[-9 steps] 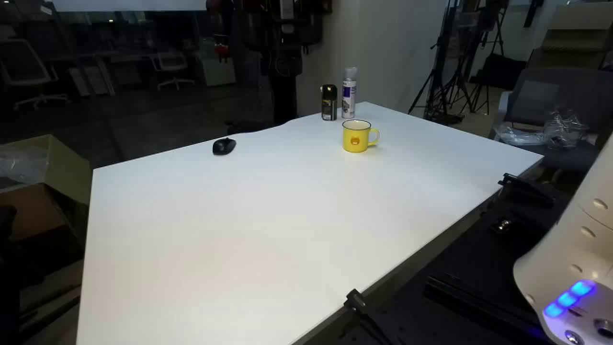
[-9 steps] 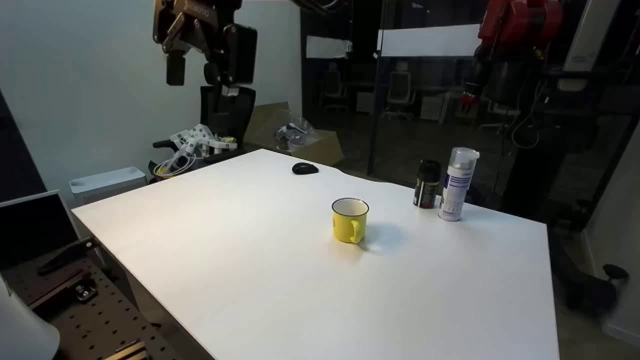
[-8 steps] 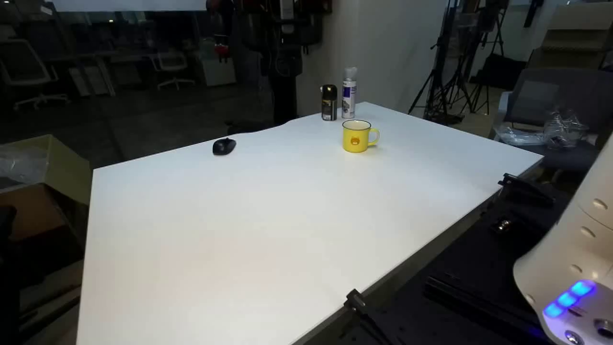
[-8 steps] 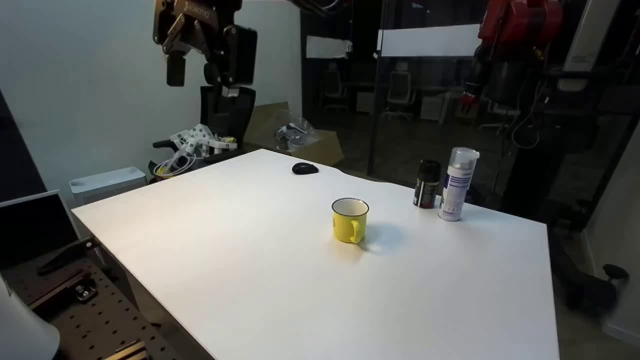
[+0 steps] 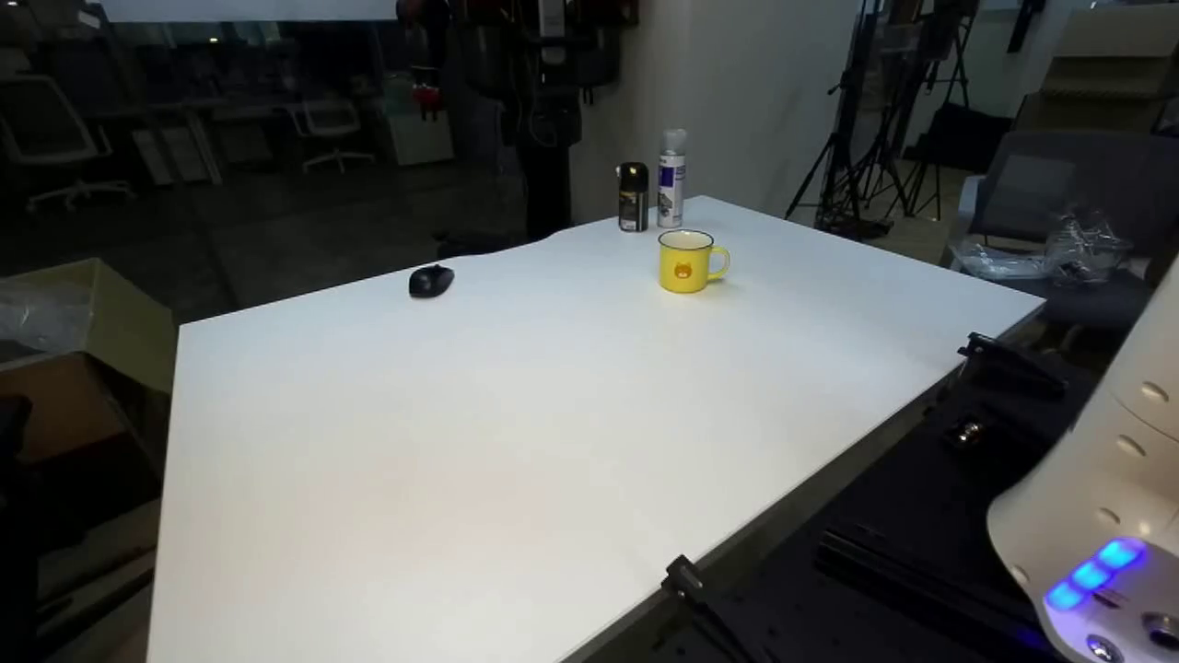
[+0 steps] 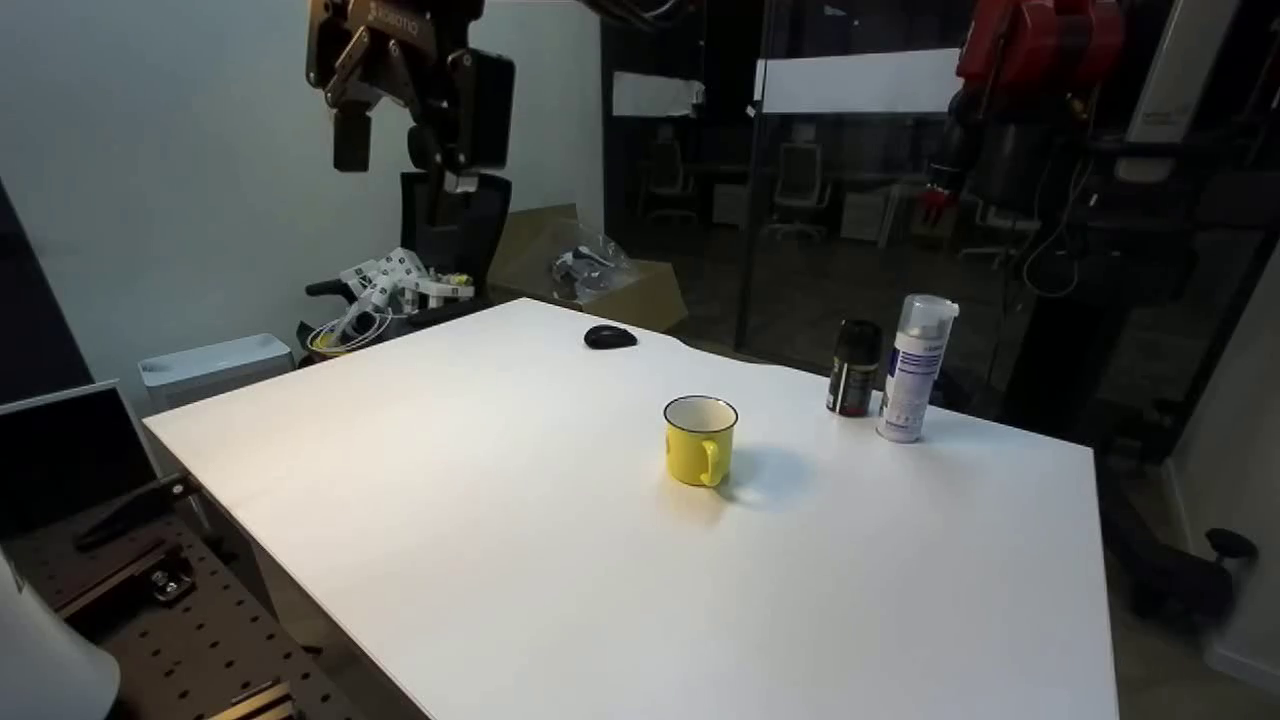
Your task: Move the cup to the left
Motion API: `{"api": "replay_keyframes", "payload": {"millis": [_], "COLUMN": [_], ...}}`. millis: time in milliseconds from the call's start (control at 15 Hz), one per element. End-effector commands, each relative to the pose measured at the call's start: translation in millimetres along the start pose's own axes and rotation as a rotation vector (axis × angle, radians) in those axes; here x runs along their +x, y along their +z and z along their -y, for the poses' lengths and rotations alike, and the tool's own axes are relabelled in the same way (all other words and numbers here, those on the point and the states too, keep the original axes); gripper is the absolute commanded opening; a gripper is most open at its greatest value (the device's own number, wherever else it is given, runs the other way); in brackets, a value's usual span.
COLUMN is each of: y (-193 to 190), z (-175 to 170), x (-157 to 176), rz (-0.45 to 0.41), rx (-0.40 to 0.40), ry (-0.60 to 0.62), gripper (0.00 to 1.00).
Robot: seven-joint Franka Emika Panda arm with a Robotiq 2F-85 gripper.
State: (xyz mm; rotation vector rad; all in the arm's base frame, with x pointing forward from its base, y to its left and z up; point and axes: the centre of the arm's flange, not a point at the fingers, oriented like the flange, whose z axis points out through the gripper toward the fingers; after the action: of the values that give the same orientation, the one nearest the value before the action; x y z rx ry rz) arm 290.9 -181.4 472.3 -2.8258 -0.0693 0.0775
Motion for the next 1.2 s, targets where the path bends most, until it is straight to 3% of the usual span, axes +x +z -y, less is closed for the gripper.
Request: {"api": "replay_keyframes", "payload": {"millis": [0,467,533,867,1133], "y": [0,0,-1,-4,16], "z": [0,0,-1,-34,-65], "x": [0,0,3,51,102], "rz": [0.0,0.0,-0.039,-0.175,-0.123], "rx": [0.0,0.0,-0.009,-0.062,-0.078], "ry": [0.0,0.0,0.003,0.053,0.027], "gripper": [1.0,1.0,1.0,1.0,1.0]}}
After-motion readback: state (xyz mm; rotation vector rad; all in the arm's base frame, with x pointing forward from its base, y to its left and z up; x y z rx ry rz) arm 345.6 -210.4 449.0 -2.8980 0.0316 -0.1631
